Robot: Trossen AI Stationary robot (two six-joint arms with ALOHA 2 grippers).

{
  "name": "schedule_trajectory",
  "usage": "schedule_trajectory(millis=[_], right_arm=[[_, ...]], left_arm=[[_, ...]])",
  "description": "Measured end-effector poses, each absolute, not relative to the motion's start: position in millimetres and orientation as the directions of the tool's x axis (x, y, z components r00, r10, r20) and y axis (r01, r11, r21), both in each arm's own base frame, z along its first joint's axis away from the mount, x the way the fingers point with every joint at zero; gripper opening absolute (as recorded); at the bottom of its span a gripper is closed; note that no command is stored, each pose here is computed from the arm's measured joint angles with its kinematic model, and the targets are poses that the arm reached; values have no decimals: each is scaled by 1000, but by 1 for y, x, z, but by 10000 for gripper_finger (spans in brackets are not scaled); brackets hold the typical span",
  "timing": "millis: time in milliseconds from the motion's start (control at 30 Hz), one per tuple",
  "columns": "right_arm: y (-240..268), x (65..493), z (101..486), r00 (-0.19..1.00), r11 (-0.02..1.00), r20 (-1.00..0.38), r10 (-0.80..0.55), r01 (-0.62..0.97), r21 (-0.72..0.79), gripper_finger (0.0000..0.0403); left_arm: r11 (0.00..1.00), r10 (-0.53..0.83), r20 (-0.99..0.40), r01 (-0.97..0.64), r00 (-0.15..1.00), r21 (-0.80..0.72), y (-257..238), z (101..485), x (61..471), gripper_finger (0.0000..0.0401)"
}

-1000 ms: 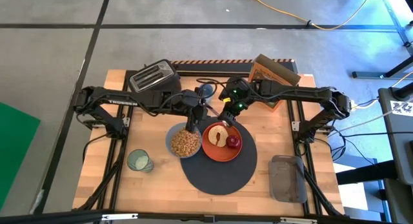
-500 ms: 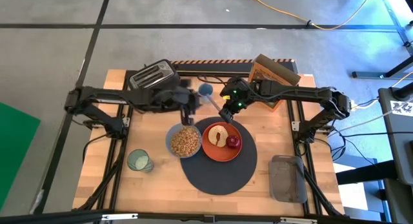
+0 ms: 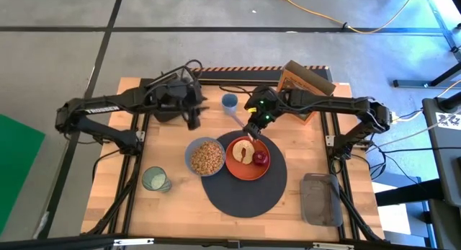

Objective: Arrange a breakfast setting
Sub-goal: Put the blue spoon on the tablemat to the right of the orange plate

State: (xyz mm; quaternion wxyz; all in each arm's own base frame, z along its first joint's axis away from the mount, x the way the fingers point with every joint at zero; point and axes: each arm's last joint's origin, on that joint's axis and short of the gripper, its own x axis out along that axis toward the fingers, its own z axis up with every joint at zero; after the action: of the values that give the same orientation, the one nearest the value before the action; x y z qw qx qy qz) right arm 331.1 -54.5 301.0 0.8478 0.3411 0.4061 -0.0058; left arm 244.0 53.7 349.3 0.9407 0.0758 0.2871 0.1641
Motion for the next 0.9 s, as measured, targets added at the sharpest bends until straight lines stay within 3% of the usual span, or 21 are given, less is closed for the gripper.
schedule_trajectory(millis=[167, 333, 900], right_arm=[[-53, 332, 296, 644, 747, -691, 329, 270, 607, 2], [-52, 333, 297, 646, 745, -680, 346, 252, 618, 1], [-38, 335, 298, 635, 764, -665, 394, 177, 621, 1]], left_arm=[[940, 179, -417, -29, 891, 341, 34, 350, 277, 147], [945, 72, -503, 103, 861, 311, 30, 323, 310, 147], [930, 6, -593, 215, 805, 300, 28, 291, 344, 147]])
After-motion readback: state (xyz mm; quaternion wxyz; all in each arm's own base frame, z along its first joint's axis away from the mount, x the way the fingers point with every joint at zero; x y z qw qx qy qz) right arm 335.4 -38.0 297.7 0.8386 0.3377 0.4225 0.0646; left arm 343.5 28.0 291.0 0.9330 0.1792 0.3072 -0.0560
